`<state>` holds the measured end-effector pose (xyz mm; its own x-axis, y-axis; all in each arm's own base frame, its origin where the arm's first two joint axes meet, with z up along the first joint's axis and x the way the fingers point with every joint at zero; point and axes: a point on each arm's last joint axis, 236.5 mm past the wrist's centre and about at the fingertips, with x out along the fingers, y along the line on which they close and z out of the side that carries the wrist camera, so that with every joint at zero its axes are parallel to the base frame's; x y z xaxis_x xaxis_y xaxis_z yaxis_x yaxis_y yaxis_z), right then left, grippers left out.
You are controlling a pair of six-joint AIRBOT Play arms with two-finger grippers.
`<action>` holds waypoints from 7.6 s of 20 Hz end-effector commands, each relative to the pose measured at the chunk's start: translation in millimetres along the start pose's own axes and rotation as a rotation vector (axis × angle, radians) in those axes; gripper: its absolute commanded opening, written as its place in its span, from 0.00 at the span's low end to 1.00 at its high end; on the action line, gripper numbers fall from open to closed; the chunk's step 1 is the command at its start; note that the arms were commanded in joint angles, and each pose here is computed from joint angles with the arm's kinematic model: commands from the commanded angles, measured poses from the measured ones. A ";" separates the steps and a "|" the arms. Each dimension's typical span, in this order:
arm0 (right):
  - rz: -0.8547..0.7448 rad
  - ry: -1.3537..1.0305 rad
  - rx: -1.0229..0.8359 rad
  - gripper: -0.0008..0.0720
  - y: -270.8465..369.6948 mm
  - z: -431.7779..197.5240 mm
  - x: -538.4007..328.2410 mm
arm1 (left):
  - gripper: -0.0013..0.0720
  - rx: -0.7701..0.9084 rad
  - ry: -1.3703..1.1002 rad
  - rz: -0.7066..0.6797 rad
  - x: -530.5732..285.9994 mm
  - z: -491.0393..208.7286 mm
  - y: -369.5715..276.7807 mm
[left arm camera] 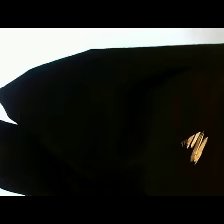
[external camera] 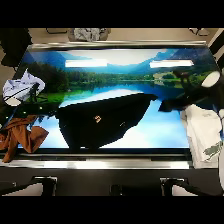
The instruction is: Fold the shirts.
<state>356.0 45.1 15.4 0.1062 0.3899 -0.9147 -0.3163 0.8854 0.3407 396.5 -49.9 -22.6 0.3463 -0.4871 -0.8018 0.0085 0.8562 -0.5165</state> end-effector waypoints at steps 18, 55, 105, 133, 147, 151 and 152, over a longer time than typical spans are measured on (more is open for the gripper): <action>0.310 -0.239 0.561 0.92 198.4 -35.3 180.2 | 0.06 0.053 0.014 0.022 -0.5 -3.0 5.2; -0.779 -1.265 -0.378 0.06 182.7 -37.8 -499.4 | 0.06 0.476 -1.419 -0.150 -529.3 -22.0 -321.5; 0.109 0.098 0.125 0.96 -48.3 -70.1 13.3 | 0.99 -0.009 0.159 0.110 41.4 -89.4 1.6; 0.184 0.181 0.087 0.06 37.8 -64.7 132.7 | 0.06 0.101 0.019 0.084 2.1 -53.7 -32.5; -0.913 -0.929 -0.371 0.06 81.9 37.5 -414.4 | 0.06 0.067 -1.109 0.360 -475.2 82.9 -122.0; -0.894 -0.877 -0.357 0.06 86.0 13.2 -408.5 | 0.06 0.051 -0.989 0.324 -442.9 73.3 -119.4; -0.898 -0.865 -0.363 0.06 86.2 9.6 -407.9 | 0.06 0.056 -0.985 0.316 -441.4 72.8 -122.2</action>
<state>319.7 -26.2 408.5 0.9397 -0.1045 -0.3255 -0.0778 0.8619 -0.5011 319.8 76.5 421.2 0.9628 0.0986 -0.2517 -0.1678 0.9480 -0.2706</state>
